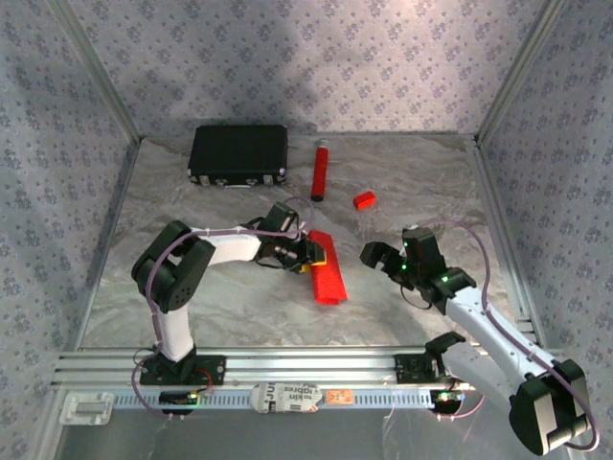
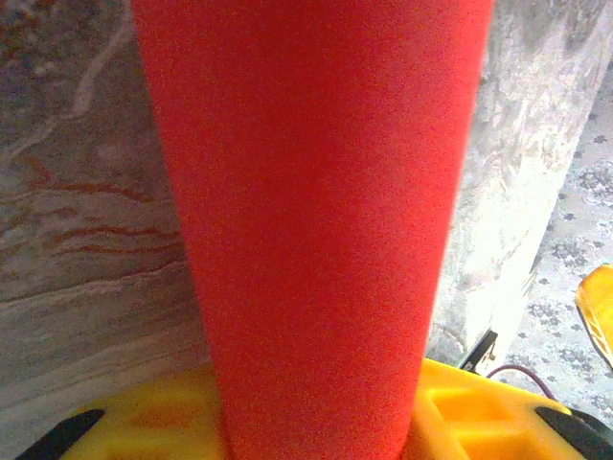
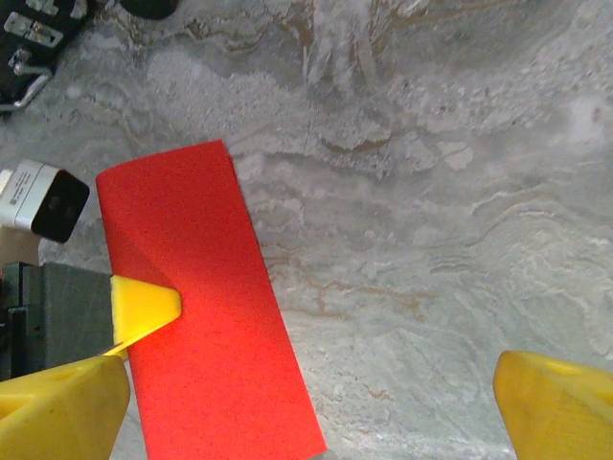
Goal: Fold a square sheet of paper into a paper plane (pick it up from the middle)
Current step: First fold the square sheet of paper in half at the center of the table.
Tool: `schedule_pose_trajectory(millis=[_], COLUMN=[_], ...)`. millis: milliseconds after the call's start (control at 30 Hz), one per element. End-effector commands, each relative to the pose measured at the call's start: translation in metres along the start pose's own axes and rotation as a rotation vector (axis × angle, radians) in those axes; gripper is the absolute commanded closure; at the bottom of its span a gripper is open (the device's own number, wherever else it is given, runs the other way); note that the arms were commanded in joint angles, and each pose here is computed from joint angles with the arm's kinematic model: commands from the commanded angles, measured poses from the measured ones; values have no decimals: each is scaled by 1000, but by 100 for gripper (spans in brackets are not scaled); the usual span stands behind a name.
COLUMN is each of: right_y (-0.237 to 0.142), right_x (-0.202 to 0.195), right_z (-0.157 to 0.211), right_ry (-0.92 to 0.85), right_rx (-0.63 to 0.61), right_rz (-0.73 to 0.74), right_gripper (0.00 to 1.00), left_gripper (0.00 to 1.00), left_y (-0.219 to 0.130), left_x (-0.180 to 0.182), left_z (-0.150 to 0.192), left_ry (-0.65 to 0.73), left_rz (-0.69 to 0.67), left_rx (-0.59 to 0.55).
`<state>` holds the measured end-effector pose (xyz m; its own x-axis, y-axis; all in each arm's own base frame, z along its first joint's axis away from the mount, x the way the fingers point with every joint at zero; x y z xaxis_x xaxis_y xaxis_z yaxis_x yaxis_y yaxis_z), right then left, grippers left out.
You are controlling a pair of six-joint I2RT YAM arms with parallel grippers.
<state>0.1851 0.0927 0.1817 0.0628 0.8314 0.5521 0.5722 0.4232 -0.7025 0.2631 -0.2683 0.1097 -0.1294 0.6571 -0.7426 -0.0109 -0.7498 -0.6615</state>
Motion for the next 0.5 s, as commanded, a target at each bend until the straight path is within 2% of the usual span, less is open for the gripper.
schedule_pose_trajectory(millis=[0, 133, 367, 467], right_y=[4, 7, 18, 23], right_x=[9, 16, 24, 26], right_z=[1, 2, 2, 3], right_ry=[-66, -114, -147, -150], right_rx=[43, 108, 186, 207], right_rz=[-84, -120, -66, -63], right_gripper=[1, 1, 1, 1], left_gripper=[61, 55, 41, 39], left_y=[0, -2, -13, -18], left_x=[6, 7, 2, 1], left_z=[1, 1, 4, 6], left_ry=[2, 17, 79, 89], left_rz=[-44, -93, -197, -228], left_rx=[0, -1, -31, -47])
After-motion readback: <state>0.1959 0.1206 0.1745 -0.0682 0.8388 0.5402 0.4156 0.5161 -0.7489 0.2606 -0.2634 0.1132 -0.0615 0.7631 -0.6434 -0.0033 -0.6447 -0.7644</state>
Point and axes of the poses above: each hand's point on the last joint's axis, 136 mm out from that joint toward the fingers, its own y axis out along the fingers, its own x axis along the line the jaws close on, z = x × y, the point moved 10 cm from there along -y, back along the fingers, and after that the axes turned 5 degrees about -y, right-handed, at the moved point
